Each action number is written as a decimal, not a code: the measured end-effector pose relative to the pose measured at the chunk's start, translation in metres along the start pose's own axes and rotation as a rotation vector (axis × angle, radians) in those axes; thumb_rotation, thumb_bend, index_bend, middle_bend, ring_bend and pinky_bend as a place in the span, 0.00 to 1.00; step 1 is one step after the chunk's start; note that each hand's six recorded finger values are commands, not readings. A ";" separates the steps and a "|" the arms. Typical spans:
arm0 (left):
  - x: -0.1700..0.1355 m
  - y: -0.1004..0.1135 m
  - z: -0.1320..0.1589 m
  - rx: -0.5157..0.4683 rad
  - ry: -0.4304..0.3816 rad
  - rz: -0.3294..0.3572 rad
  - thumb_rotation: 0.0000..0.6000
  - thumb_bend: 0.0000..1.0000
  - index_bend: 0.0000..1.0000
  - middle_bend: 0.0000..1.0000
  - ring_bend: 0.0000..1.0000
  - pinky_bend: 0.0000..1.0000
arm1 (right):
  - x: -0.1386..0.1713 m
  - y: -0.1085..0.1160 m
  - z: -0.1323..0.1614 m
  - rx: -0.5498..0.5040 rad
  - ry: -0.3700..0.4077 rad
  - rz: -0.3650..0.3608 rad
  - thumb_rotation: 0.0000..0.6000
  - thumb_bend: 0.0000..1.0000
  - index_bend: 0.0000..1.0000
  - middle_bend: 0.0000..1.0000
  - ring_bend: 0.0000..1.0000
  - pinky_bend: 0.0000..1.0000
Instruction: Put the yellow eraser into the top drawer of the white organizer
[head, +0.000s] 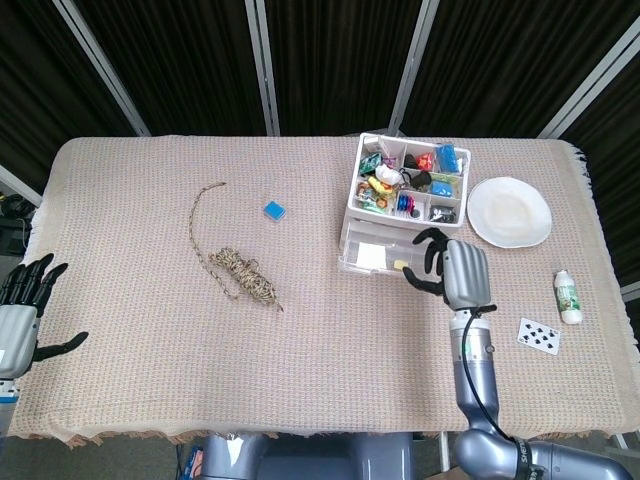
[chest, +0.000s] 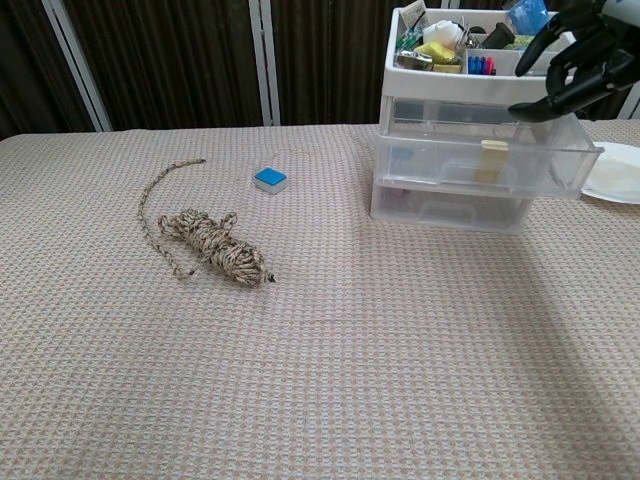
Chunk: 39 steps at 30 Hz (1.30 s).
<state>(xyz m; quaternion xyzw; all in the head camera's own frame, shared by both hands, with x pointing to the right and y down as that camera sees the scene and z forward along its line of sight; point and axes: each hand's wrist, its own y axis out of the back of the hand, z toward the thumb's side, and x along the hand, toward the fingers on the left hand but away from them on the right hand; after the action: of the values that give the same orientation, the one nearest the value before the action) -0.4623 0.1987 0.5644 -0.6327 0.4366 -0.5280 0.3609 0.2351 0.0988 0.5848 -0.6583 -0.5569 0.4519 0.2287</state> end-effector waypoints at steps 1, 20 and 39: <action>0.000 0.000 0.000 0.000 0.000 0.000 1.00 0.00 0.10 0.00 0.00 0.00 | 0.002 0.001 0.001 0.000 0.009 -0.006 1.00 0.12 0.43 0.52 0.52 0.54; 0.000 0.000 0.000 0.006 0.001 0.007 1.00 0.00 0.10 0.00 0.00 0.00 | 0.071 -0.019 -0.013 0.458 0.478 -0.034 1.00 0.17 0.09 0.00 0.00 0.00; 0.000 0.000 0.000 0.003 -0.002 0.007 1.00 0.00 0.10 0.00 0.00 0.00 | 0.097 -0.084 -0.043 0.850 0.536 -0.047 1.00 0.18 0.08 0.00 0.00 0.00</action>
<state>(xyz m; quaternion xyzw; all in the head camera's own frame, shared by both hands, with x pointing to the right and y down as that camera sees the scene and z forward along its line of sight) -0.4622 0.1990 0.5641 -0.6311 0.4376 -0.5267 0.3644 0.2246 0.2218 0.6403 -0.5872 -0.2598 0.4485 0.6217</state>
